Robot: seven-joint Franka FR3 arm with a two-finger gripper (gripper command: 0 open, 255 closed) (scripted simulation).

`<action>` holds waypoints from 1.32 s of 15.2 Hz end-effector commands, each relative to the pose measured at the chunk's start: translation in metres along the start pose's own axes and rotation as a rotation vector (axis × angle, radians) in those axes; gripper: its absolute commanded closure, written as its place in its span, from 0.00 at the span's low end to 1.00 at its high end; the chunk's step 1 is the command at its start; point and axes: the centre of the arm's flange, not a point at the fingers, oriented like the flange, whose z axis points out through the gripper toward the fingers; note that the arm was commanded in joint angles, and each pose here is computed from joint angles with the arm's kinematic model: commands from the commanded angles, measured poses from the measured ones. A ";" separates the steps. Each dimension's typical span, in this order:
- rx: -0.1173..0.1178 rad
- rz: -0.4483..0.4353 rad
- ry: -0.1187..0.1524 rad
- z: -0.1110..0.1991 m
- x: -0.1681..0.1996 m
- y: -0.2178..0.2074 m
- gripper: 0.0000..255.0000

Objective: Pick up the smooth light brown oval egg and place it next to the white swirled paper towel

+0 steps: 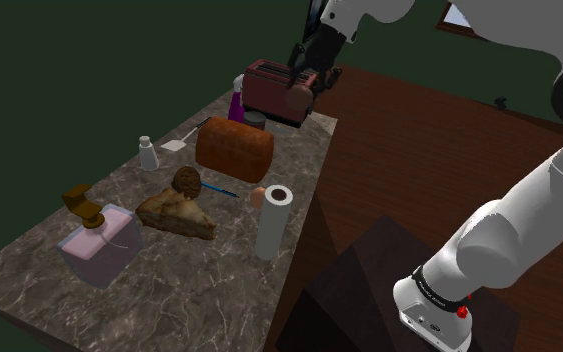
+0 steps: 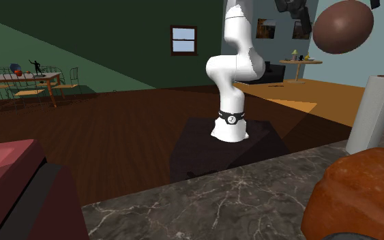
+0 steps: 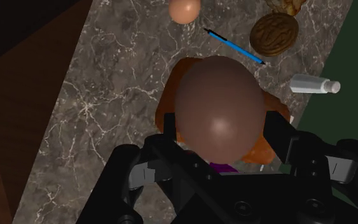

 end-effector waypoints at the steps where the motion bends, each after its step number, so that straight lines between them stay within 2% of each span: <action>1: 0.000 0.001 0.001 0.009 -0.021 -0.013 1.00; 20: 0.000 0.001 0.001 0.096 -0.216 -0.144 1.00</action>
